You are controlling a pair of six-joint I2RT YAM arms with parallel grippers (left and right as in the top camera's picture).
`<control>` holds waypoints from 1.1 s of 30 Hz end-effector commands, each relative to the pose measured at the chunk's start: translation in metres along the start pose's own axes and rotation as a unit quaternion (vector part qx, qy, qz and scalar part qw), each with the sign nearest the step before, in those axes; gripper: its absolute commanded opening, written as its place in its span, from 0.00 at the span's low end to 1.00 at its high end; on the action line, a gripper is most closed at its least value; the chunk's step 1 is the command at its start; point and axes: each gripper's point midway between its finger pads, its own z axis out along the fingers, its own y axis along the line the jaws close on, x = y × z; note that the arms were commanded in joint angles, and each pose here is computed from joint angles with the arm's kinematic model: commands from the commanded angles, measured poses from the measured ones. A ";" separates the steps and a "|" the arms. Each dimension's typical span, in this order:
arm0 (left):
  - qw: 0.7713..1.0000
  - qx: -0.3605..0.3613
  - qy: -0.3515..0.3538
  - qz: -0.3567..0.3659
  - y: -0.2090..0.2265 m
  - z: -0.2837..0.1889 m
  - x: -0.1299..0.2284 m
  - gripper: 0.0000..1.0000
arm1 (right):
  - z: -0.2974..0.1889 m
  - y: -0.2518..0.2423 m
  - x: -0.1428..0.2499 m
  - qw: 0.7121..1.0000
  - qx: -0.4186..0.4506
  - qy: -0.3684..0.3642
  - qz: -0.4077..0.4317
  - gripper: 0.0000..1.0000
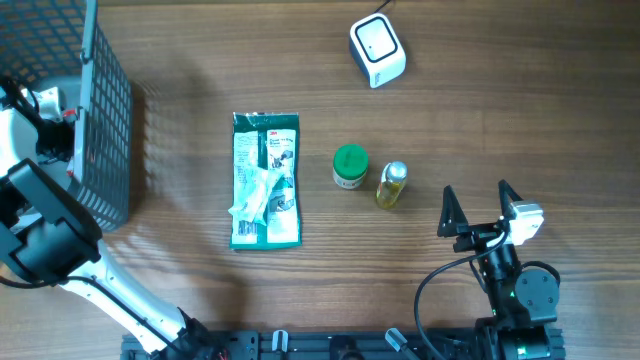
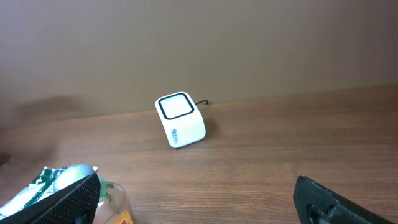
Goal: Scan the item barcode
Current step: 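Reach the left gripper into the basket and grasp the red-orange packets, then carry the red packets out and lower them beside the gloves packet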
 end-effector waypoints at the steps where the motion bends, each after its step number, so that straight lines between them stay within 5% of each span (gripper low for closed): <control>1: 0.996 0.069 0.057 -0.012 -0.028 0.038 0.034 0.04 | 0.000 -0.001 -0.001 1.000 0.005 -0.003 0.003 1.00; 6: 0.998 0.049 -0.019 -0.018 -0.026 -0.018 -0.011 0.04 | 0.000 -0.001 -0.001 1.000 0.005 -0.003 0.003 1.00; 11: 0.982 0.019 -0.185 -0.034 -0.032 -0.159 -0.069 0.04 | 0.000 -0.001 -0.001 1.000 0.005 -0.003 0.003 1.00; 17: 0.940 0.044 -0.313 -0.126 -0.064 -0.303 -0.061 0.04 | 0.000 -0.001 -0.001 1.000 0.005 -0.003 0.004 1.00; 23: 0.950 0.123 -0.272 -0.089 -0.166 -0.345 -0.001 0.04 | 0.000 -0.001 -0.001 1.000 0.005 -0.003 0.003 1.00; 33: 0.986 0.146 -0.070 0.037 -0.295 -0.275 0.109 0.04 | 0.000 -0.001 -0.001 1.000 0.005 -0.003 0.003 1.00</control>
